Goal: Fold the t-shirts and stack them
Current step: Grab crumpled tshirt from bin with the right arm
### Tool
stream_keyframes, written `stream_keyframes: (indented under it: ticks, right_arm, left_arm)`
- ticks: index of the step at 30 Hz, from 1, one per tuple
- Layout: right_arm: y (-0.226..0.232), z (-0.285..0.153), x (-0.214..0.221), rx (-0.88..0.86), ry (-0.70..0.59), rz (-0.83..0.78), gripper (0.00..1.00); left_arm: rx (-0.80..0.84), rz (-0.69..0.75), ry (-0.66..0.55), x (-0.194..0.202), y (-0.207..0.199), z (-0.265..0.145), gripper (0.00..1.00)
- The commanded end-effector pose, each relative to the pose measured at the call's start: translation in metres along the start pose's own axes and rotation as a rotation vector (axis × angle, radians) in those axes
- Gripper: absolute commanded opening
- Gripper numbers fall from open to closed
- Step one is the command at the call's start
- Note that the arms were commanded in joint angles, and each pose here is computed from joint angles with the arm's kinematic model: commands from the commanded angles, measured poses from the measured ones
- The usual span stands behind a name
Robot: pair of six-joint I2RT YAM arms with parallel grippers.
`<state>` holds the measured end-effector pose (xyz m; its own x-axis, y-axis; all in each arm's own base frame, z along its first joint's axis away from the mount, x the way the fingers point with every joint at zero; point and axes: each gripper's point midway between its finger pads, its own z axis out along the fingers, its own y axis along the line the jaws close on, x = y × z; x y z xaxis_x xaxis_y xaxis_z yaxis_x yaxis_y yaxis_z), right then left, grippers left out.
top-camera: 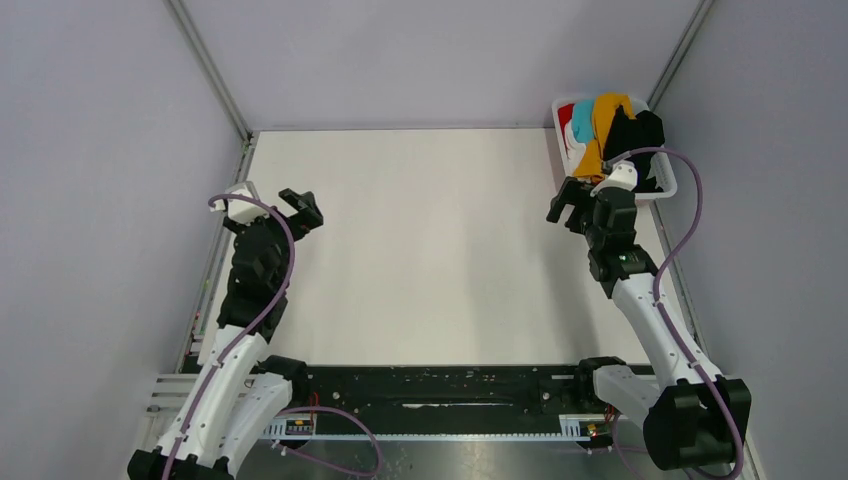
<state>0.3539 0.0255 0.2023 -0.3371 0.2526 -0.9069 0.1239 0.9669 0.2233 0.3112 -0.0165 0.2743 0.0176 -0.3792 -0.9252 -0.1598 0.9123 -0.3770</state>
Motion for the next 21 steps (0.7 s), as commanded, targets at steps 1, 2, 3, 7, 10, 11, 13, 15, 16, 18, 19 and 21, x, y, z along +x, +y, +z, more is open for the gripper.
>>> stream_keyframes:
  ticks: [1, 2, 3, 7, 10, 11, 13, 15, 16, 18, 19, 21]
  right_arm:
    - [0.003, -0.005, -0.017, 0.003, -0.025, 0.003, 0.99]
    - [0.006, -0.005, -0.022, -0.014, -0.045, -0.006, 1.00]
    - [0.009, -0.005, -0.028, -0.029, -0.074, -0.014, 0.99]
    - [-0.001, 0.002, -0.051, 0.045, -0.128, -0.052, 0.99]
    - [-0.020, 0.015, -0.067, 0.145, -0.099, -0.043, 0.99]
    - [-0.025, 0.021, -0.069, 0.161, -0.077, -0.038, 0.99]
    - [-0.041, 0.035, -0.079, 0.216, -0.041, -0.003, 0.99]
    - [-0.061, 0.050, -0.086, 0.254, 0.023, 0.036, 0.99]
    - [-0.071, 0.060, -0.087, 0.275, 0.060, 0.062, 0.99]
    - [-0.092, 0.077, -0.086, 0.319, 0.147, 0.100, 0.99]
    - [-0.101, 0.086, -0.086, 0.342, 0.185, 0.110, 0.97]
    - [-0.116, 0.100, -0.088, 0.382, 0.251, 0.115, 0.96]
  left_arm:
    - [-0.042, -0.074, -0.089, -0.034, 0.001, -0.007, 0.99]
    - [-0.058, -0.086, -0.094, -0.035, 0.003, -0.007, 0.99]
    - [-0.068, -0.094, -0.101, -0.038, 0.004, -0.007, 0.99]
    - [-0.088, -0.082, -0.074, -0.039, 0.005, -0.006, 0.99]
    - [-0.090, -0.077, -0.067, -0.041, 0.003, -0.004, 0.99]
    - [-0.089, -0.076, -0.065, -0.042, 0.002, -0.004, 0.99]
    - [-0.086, -0.073, -0.063, -0.042, 0.001, -0.003, 0.99]
    - [-0.081, -0.072, -0.060, -0.042, -0.001, -0.002, 0.99]
    - [-0.083, -0.074, -0.057, -0.042, 0.000, -0.002, 0.99]
    - [-0.099, -0.074, -0.053, -0.040, 0.002, -0.001, 0.99]
    - [-0.108, -0.072, -0.051, -0.039, 0.003, 0.000, 0.99]
    - [-0.110, -0.062, -0.038, -0.037, 0.003, 0.002, 0.99]
